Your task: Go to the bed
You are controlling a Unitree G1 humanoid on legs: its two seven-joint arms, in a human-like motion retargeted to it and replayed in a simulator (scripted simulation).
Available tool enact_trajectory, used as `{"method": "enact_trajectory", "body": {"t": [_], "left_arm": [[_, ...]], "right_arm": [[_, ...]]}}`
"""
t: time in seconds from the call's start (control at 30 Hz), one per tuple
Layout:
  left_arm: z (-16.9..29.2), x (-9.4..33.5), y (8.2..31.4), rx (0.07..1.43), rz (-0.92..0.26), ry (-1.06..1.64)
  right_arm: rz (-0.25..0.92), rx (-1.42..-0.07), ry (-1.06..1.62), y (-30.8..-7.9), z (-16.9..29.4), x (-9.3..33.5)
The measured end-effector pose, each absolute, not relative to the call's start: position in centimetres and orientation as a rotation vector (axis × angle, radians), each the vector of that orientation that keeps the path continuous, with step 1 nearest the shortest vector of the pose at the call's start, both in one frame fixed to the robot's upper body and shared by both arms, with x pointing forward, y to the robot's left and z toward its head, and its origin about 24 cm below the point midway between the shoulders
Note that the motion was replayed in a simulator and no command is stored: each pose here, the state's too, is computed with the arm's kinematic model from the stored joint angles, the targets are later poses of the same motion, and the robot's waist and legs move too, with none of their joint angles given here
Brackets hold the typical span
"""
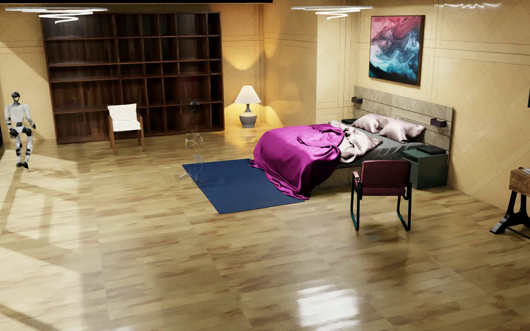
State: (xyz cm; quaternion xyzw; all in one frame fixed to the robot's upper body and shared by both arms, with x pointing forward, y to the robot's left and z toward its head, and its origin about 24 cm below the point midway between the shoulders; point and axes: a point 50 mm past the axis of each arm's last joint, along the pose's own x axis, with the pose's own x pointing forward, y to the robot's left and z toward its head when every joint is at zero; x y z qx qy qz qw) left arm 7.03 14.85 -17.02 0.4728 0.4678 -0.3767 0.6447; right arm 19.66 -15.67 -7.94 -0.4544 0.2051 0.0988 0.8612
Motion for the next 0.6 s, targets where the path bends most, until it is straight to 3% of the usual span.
{"method": "enact_trajectory", "body": {"t": [0.03, 0.07, 0.1, 0.13, 0.2, 0.23, 0.3, 0.37, 0.43, 0.5, 0.57, 0.6], "left_arm": [[-16.9, 8.2, 15.4, 1.167, -0.914, 1.052], [-16.5, 10.1, 16.4, 1.256, -0.884, 1.040], [-15.7, 12.5, 17.6, 1.303, -0.752, 1.017], [-14.6, 15.0, 18.5, 1.274, -0.552, 0.974], [-11.5, 20.1, 19.2, 1.066, -0.208, 0.791], [-9.4, 22.7, 19.0, 1.008, -0.140, 0.656], [-4.5, 27.4, 18.1, 1.077, -0.111, 0.353], [-0.7, 29.4, 17.2, 1.101, -0.018, 0.142], [0.1, 28.8, 16.0, 0.935, 0.075, 0.099], [-1.3, 27.3, 14.1, 0.899, -0.054, 0.115], [-4.5, 25.0, 13.1, 1.054, -0.340, 0.210], [-6.6, 23.5, 13.4, 1.084, -0.417, 0.335]], "right_arm": [[0.183, -0.973, 0.479, -16.4, -8.5, 19.2], [0.193, -0.993, 0.540, -16.8, -9.3, 18.6], [0.238, -1.016, 0.606, -17.1, -10.3, 17.8], [0.296, -1.038, 0.679, -17.5, -11.3, 16.8], [0.372, -1.062, 0.837, -18.7, -12.9, 14.6], [0.375, -1.062, 0.901, -19.4, -13.5, 13.7], [0.304, -1.043, 0.957, -20.3, -13.9, 12.1], [0.256, -1.022, 0.986, -20.6, -14.3, 10.9], [0.338, -1.067, 1.015, -21.1, -14.5, 10.4], [0.321, -1.091, 0.987, -21.5, -14.1, 11.1], [0.190, -1.024, 0.936, -21.4, -13.4, 12.1], [0.133, -0.983, 0.901, -21.2, -13.0, 12.7]]}}
